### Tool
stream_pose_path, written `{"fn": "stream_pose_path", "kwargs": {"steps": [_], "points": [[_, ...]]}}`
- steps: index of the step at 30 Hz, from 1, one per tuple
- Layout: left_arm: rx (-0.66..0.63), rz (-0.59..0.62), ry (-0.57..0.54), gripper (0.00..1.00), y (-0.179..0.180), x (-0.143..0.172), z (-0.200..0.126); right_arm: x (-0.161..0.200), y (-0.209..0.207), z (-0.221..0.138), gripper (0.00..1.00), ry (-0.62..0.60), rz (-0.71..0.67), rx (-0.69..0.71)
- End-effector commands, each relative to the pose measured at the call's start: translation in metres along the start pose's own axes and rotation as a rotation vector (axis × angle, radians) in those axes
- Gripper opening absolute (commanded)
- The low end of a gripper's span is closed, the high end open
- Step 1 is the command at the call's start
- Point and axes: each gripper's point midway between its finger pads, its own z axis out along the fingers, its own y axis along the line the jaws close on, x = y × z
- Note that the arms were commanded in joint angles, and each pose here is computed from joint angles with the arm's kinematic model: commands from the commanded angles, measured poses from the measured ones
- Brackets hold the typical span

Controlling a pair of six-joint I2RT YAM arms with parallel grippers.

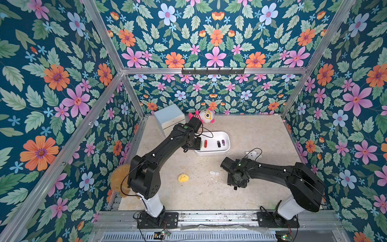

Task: Put the usb flash drive into the storage box
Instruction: Pick up the USB flash from the center of the board.

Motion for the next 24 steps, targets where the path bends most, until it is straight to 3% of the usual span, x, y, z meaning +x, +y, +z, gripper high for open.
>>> {"fn": "stream_pose_path", "kwargs": {"steps": [1,15,24], "points": [[0.000,-0.007,-0.011,0.56,-0.002,0.003,-0.002,0.003,0.000,0.003,0.54,0.012,0.018,-0.003],[-0.015,0.043,0.037,0.55,-0.020,0.041,0.008,0.011,-0.006,0.009,0.33,0.037,0.036,-0.001],[-0.014,0.089,0.084,0.55,-0.031,0.076,0.021,0.015,-0.011,0.013,0.10,0.051,0.037,0.008]]}}
